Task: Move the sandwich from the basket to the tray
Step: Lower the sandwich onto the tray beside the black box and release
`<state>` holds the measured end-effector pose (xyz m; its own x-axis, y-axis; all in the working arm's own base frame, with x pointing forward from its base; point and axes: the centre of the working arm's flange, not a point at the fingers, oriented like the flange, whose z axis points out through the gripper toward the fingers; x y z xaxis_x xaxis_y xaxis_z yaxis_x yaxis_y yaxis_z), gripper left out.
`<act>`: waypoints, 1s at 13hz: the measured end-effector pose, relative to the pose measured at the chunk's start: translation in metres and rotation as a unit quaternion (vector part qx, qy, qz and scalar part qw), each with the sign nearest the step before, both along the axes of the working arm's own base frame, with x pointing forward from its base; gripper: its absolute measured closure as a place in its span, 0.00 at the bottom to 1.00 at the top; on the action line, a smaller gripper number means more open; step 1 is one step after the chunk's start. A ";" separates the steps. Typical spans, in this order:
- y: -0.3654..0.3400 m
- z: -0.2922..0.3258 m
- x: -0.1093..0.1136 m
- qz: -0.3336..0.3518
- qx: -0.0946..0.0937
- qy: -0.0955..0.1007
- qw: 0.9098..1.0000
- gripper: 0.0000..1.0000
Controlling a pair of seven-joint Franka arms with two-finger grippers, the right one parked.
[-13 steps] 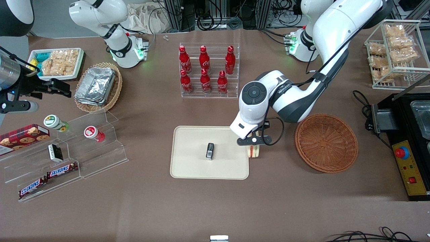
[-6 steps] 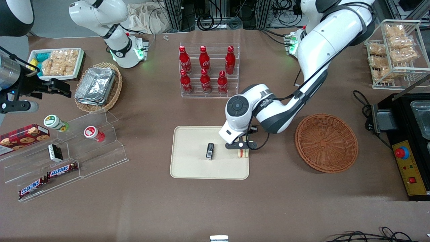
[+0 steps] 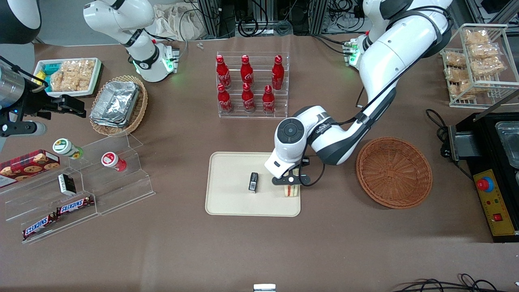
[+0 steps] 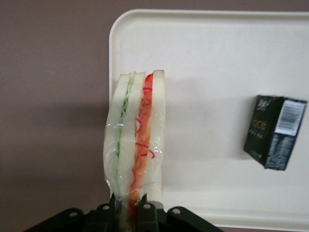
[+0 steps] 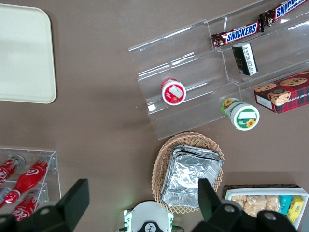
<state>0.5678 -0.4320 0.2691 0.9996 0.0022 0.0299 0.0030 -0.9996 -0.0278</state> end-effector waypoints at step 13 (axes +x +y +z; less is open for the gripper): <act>-0.002 -0.026 0.001 0.010 0.020 -0.007 1.000 0.08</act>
<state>0.5692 -0.4340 0.2431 0.9988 0.0207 0.0440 0.0237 -0.9974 -0.0683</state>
